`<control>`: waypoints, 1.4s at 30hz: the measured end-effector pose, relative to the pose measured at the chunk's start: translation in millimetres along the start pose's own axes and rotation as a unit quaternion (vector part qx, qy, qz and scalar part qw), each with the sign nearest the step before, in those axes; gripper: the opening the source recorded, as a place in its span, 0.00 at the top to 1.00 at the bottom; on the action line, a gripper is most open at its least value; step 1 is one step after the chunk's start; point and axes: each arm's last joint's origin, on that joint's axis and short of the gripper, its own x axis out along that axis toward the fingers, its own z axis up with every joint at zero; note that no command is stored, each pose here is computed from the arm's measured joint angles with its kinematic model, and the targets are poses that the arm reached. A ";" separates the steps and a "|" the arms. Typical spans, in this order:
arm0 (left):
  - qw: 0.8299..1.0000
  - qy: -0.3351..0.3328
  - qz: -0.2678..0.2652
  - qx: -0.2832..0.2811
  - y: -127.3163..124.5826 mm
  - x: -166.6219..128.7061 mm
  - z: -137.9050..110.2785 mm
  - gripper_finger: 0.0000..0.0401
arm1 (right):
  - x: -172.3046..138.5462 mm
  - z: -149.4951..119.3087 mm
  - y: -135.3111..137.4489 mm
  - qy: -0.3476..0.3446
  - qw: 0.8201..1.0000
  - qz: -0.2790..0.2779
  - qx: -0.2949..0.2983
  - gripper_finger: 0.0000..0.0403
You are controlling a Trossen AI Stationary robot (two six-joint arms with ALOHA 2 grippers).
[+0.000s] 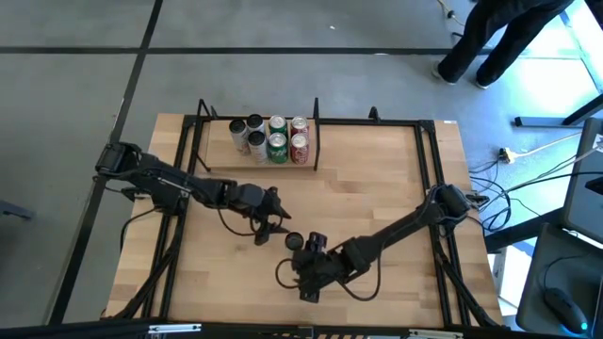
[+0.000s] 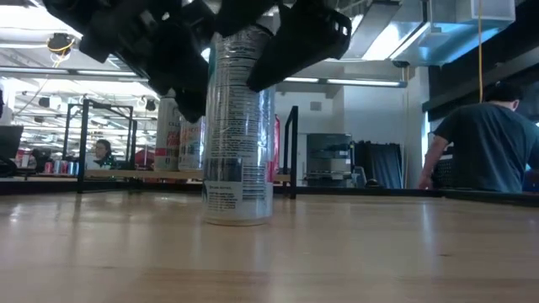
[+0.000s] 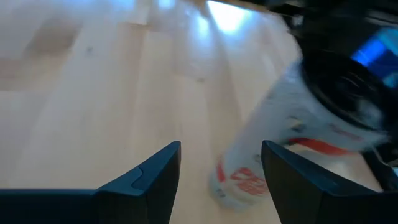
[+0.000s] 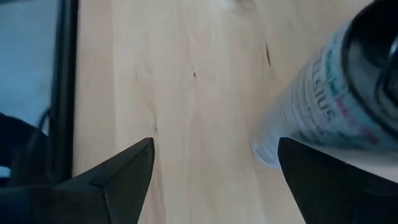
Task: Place canned beverage on shelf
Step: Put the white-pink soda can on the shelf aligned with the other white-pink soda can
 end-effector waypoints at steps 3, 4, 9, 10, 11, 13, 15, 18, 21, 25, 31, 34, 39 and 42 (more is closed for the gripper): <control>1.000 0.007 -0.021 0.004 -5.8 0.3 -1.6 0.47 | -1.4 -2.3 -2.4 0.011 1.000 -0.014 -0.008 0.19; 1.000 0.009 -0.029 0.006 -8.0 0.4 -2.2 0.47 | -2.1 -2.5 -3.1 0.014 1.000 -0.017 -0.009 0.19; 0.999 0.015 -0.046 0.005 -16.5 0.6 -4.9 0.47 | -5.0 -3.3 -10.8 0.037 0.999 -0.031 -0.018 0.19; 0.999 0.015 -0.044 0.003 -16.5 0.7 -4.8 0.47 | -4.8 -3.4 -12.1 0.041 0.998 -0.033 -0.023 0.19; 0.999 0.014 -0.043 0.003 -16.3 0.7 -4.8 0.47 | -5.5 -3.1 -14.6 0.046 0.998 -0.037 -0.024 0.19; 0.999 0.014 -0.042 0.001 -16.3 0.7 -4.9 0.47 | -5.5 -3.1 -19.0 0.057 0.997 -0.043 -0.029 0.19; 0.999 0.015 -0.041 0.001 -16.2 0.6 -5.1 0.47 | -6.5 -4.1 -22.3 0.074 0.996 -0.043 -0.033 0.19; 0.999 0.022 -0.035 0.000 -15.4 0.6 -6.4 0.47 | -10.6 -3.6 -19.0 0.093 0.995 0.004 -0.028 0.19; 1.000 0.020 -0.017 0.000 -13.9 0.6 -6.5 0.47 | -16.0 -6.1 -2.5 0.085 0.994 0.060 -0.035 0.19; 0.999 0.005 0.036 0.001 -10.7 0.5 -5.8 0.47 | -14.7 -7.3 13.2 0.037 0.996 0.064 -0.043 0.19; 0.999 -0.001 0.046 0.009 -10.3 0.5 -4.9 0.47 | 8.8 -1.2 3.8 0.002 0.999 0.026 -0.041 0.19; 1.000 0.007 0.016 0.005 -12.1 0.6 -5.5 0.47 | 10.0 0.0 0.7 0.004 0.999 0.022 -0.047 0.19; 0.999 0.024 -0.042 0.008 -22.8 0.7 -8.6 0.47 | 8.5 -7.0 -5.1 0.034 0.997 -0.017 -0.060 0.19; 0.999 0.022 -0.038 0.012 -26.6 0.7 -9.6 0.47 | 9.2 -7.7 -12.0 0.053 0.996 -0.032 -0.063 0.19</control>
